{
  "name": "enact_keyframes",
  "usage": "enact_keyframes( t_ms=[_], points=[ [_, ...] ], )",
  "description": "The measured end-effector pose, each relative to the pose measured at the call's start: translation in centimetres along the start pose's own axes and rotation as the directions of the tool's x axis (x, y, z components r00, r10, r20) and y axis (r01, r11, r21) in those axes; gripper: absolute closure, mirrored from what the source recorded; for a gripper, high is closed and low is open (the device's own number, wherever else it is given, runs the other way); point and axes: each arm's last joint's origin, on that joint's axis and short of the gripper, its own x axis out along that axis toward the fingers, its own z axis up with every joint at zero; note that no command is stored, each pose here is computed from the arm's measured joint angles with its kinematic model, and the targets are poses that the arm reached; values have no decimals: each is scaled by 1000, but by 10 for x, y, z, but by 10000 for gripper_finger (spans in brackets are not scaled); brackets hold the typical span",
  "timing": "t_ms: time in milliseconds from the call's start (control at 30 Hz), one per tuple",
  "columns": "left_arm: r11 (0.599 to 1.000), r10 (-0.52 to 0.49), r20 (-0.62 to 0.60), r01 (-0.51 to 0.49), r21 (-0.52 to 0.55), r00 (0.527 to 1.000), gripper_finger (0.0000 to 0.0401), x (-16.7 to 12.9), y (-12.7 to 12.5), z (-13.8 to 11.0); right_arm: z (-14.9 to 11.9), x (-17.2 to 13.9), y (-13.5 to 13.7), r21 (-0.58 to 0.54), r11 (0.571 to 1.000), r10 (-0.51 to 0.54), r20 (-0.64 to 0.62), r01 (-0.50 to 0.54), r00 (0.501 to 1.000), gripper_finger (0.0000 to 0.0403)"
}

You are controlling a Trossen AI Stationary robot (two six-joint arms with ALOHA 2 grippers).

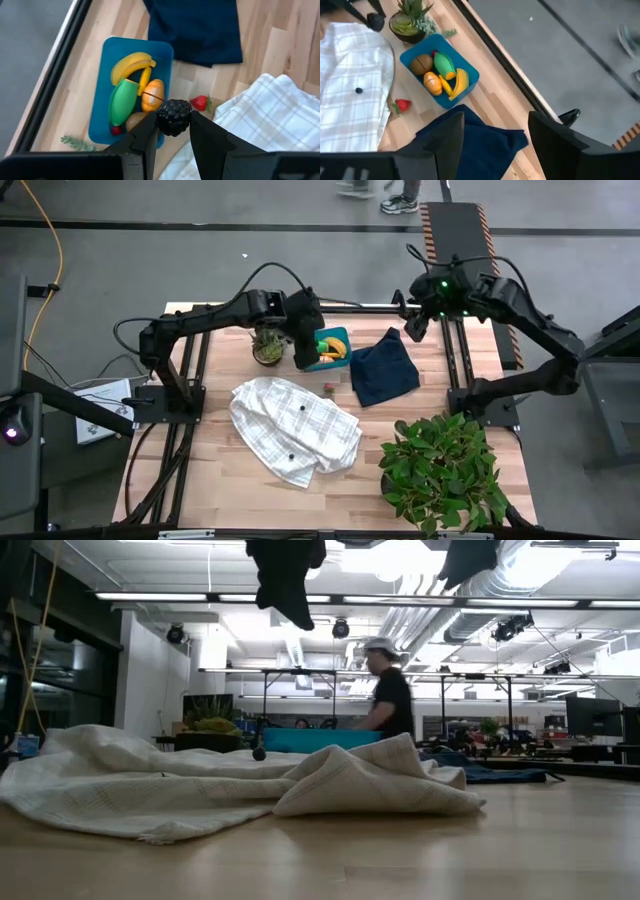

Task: Pick and placing Produce into tupperware
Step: Put the blackberry into the blue bin

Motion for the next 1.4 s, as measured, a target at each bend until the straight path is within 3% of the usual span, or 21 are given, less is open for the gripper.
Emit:
enact_keyframes(
  t_ms=[333,733,967,1400],
  points=[
    [1000,-15,15,15,11,1000,306,1,30,1,14,47,1,-12,988,152,-81,-154,985,190],
    [989,-27,3,26,147,1000,306,21,35,-6,20,104,26,-37,977,198,-212,-210,957,190],
    [991,-53,-18,55,122,998,306,42,50,-19,26,119,36,-41,974,214,-177,-225,961,190],
    [994,-87,-48,90,64,995,306,81,70,-48,29,122,29,-2,979,200,-154,-203,968,190]
  ],
)
